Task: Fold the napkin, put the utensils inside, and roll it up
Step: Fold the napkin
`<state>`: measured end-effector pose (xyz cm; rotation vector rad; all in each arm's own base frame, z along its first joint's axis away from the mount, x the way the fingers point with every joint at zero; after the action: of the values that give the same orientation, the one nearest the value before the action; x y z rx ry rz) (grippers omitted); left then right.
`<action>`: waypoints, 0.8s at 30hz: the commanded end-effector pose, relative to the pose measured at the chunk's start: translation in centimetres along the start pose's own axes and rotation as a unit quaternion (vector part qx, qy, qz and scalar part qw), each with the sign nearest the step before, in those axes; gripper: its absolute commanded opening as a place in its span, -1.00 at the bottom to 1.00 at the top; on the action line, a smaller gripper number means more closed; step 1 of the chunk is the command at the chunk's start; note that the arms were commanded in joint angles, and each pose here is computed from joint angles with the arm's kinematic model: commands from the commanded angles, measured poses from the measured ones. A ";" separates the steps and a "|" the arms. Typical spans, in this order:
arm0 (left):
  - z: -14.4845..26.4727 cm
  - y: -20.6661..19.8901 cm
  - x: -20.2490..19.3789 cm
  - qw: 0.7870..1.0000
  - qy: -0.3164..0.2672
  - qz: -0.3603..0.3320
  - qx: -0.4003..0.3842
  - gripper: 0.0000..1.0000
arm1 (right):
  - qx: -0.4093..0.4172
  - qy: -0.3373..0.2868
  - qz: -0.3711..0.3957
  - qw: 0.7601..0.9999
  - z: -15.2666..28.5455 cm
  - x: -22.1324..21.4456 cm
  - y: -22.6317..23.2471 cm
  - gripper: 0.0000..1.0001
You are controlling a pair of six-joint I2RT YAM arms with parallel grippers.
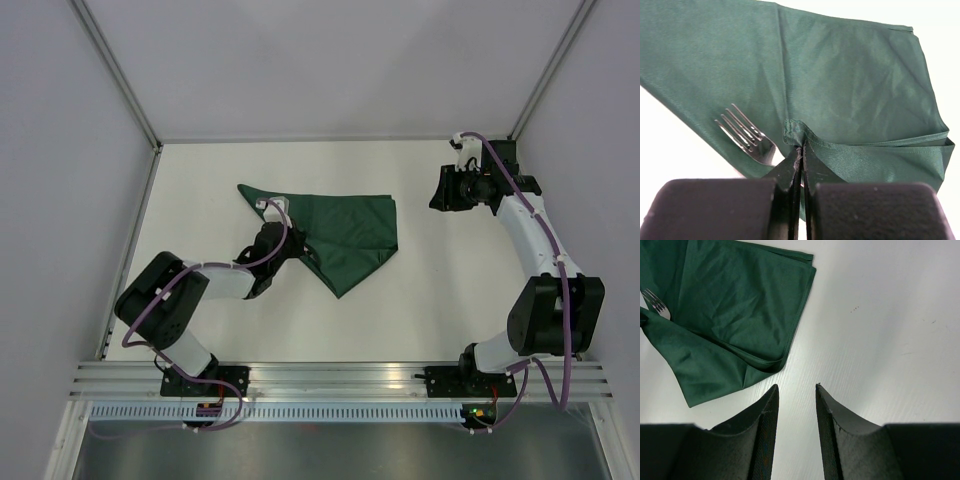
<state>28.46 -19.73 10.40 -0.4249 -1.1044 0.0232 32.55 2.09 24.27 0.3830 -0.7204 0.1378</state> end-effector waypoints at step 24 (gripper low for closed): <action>-0.5 1.8 1.0 0.998 -0.002 0.042 0.043 -0.25 | 0.015 0.007 0.003 1.000 -0.7 -0.3 0.3 -0.17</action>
<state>28.86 -17.78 9.44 -0.3791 -1.0555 0.1007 32.66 2.43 23.81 0.3941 -0.7037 0.1458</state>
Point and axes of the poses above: each gripper's point midway between its finger pads, its own z axis back along the fingers, its own y axis along the line the jaws close on, x = y × z, the point moved 9 cm from there along z, back along the fingers, and after that the axes turned 2 degrees about -z, right-handed, at the moved point
